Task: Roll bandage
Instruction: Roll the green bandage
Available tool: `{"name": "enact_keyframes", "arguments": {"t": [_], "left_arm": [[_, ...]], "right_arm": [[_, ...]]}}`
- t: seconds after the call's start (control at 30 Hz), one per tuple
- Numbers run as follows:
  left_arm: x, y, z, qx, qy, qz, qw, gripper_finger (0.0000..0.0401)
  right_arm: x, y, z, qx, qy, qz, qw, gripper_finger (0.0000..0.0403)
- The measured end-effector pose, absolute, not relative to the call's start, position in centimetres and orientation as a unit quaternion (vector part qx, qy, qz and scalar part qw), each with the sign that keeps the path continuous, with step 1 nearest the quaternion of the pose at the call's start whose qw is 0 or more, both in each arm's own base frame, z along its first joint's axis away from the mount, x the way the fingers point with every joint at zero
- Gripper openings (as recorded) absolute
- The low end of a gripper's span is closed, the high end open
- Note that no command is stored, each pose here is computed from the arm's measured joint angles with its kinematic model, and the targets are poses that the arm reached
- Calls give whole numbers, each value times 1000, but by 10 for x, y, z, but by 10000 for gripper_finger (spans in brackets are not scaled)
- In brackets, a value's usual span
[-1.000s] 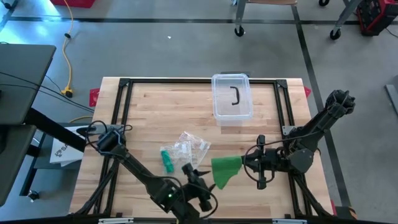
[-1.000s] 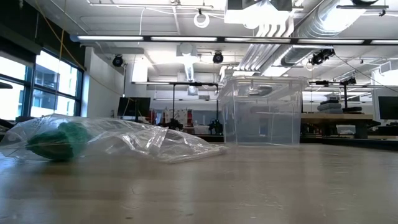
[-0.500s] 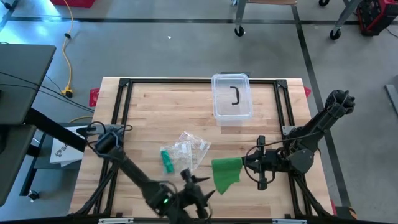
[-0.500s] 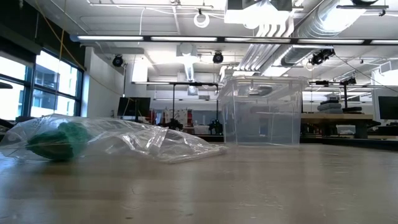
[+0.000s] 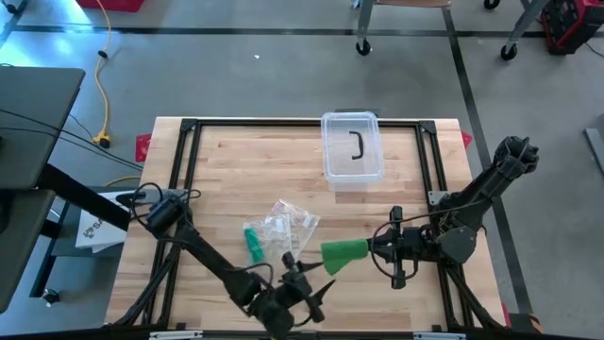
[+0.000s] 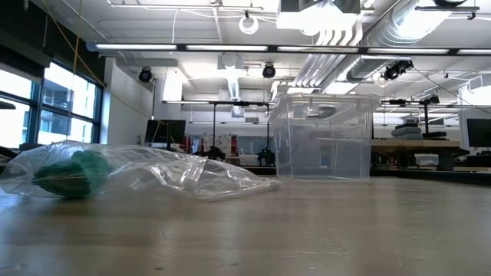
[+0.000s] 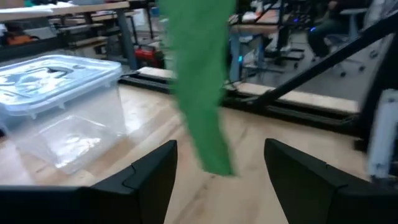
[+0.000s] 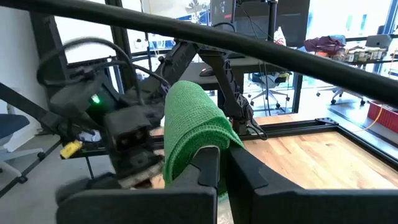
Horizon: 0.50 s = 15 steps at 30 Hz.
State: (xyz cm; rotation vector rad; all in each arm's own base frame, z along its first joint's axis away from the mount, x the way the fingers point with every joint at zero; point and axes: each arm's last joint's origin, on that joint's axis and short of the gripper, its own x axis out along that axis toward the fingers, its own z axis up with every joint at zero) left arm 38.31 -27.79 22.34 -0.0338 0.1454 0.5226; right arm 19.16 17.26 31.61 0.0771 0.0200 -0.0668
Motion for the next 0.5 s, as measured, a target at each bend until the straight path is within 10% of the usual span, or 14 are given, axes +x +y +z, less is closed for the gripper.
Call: {"name": "enact_keyframes", "arguments": {"t": [0.33, 0.5], "left_arm": [[403, -255, 225, 8, 84, 251, 964, 230], [415, -235, 225, 72, 107, 250, 960, 152]], "right_arm": [[192, 173, 316, 39, 10, -29, 999, 0], [191, 174, 316, 45, 10, -16, 999, 0]]}}
